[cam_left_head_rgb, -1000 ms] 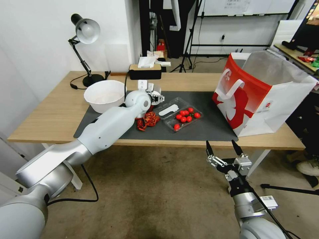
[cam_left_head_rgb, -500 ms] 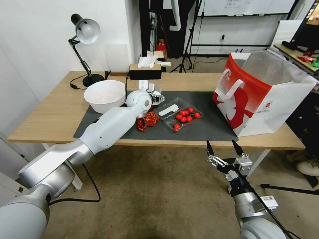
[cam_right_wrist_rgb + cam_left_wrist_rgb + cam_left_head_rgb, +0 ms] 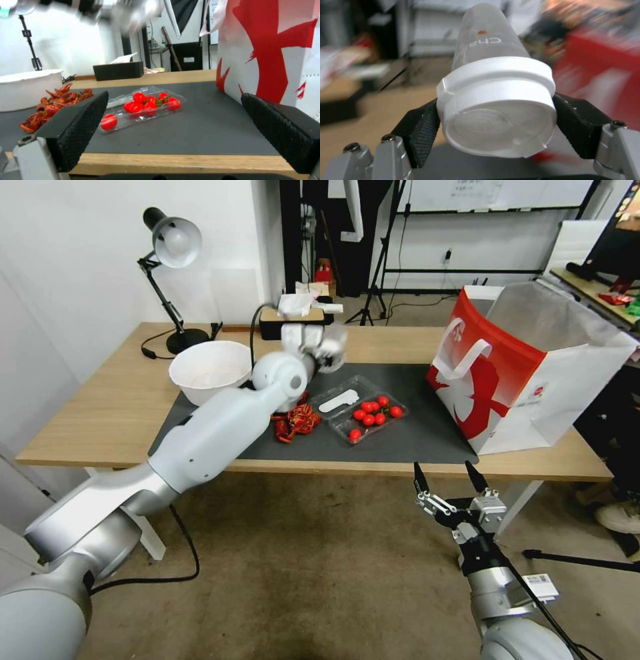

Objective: Pick up the trash from the table and place it into the takeout bag.

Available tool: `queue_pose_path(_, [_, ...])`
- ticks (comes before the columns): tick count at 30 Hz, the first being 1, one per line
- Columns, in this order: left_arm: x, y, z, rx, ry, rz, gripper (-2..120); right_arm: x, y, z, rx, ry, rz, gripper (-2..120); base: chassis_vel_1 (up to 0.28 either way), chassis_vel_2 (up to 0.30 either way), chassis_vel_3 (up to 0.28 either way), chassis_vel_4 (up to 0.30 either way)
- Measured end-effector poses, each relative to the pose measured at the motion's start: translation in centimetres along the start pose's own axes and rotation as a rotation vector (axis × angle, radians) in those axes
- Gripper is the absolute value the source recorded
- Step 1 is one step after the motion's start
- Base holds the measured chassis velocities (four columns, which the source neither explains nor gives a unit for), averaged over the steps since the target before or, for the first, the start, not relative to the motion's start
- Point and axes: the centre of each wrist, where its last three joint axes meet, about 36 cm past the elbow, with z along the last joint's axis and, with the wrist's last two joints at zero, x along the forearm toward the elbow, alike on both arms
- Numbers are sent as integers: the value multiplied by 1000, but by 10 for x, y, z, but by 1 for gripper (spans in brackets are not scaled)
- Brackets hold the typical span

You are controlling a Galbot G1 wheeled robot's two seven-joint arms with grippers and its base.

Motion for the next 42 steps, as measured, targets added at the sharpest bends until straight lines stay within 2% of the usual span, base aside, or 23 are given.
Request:
queue_pose_path(1, [0, 0, 0, 0, 0, 0, 75, 0, 0, 0, 0, 0, 0, 100, 0, 0, 0, 0])
queue_pose_path(2, [-6, -15, -13, -6, -57, 106, 75, 0, 1, -1, -1, -2, 0, 100, 0, 0, 0, 0])
queue_pose_path(3, [-14, -26, -23, -11, -94, 183, 75, 1, 1, -2, -2, -3, 1, 100, 0, 0, 0, 0])
queue_pose_path(4, [-14, -26, -23, -11, -94, 183, 75, 1, 1, -2, -2, -3, 1, 100, 0, 0, 0, 0])
queue_pose_path(5, [-19, -33, -28, -14, -114, 225, 75, 1, 1, -2, -2, -4, 3, 100, 0, 0, 0, 0])
queue_pose_path(7, [-41, -62, -41, -34, -163, 363, 75, 2, 1, -1, -4, -2, 9, 100, 0, 0, 0, 0])
queue_pose_path(8, [-41, -62, -41, -34, -163, 363, 75, 2, 1, -1, -4, -2, 9, 100, 0, 0, 0, 0])
queue_pose_path(10, [-60, -91, -48, -81, -176, 485, 75, 3, 2, -2, -6, -1, 16, 100, 0, 0, 0, 0])
queue_pose_path(11, [-60, -91, -48, -81, -176, 485, 75, 3, 2, -2, -6, -1, 16, 100, 0, 0, 0, 0])
queue_pose_path(13, [-68, -108, -49, -158, -157, 574, 75, 4, 1, -2, -4, -3, 23, 100, 0, 0, 0, 0])
queue_pose_path(14, [-68, -108, -49, -158, -157, 574, 75, 4, 1, -2, -4, -3, 23, 100, 0, 0, 0, 0])
queue_pose_path(16, [-74, -121, -47, -268, -121, 630, 75, 4, -2, -2, 0, -7, 32, 100, 0, 0, 0, 0])
queue_pose_path(19, [-78, -128, -45, -305, -104, 646, 75, 5, -3, -1, 0, -6, 36, 100, 0, 0, 0, 0])
queue_pose_path(25, [-84, -137, -39, -333, -82, 650, 75, 5, -4, 1, -2, -6, 40, 100, 0, 0, 0, 0])
queue_pose_path(30, [-85, -137, -36, -350, -74, 643, 76, 5, -6, 3, 1, -3, 40, 100, 0, 0, 0, 0])
queue_pose_path(33, [-84, -134, -35, -352, -71, 631, 91, 4, -7, 3, 2, -4, 39, 100, 0, 0, 0, 0])
queue_pose_path(34, [-84, -134, -35, -352, -71, 631, 91, 4, -7, 3, 2, -4, 39, 100, 0, 0, 0, 0])
queue_pose_path(36, [-83, -133, -36, -354, -72, 623, 98, 3, -6, 5, 1, -3, 38, 100, 0, 0, 0, 0])
queue_pose_path(42, [-81, -135, -42, -350, -87, 616, 100, 2, -6, 5, -1, -4, 36, 100, 0, 0, 0, 0])
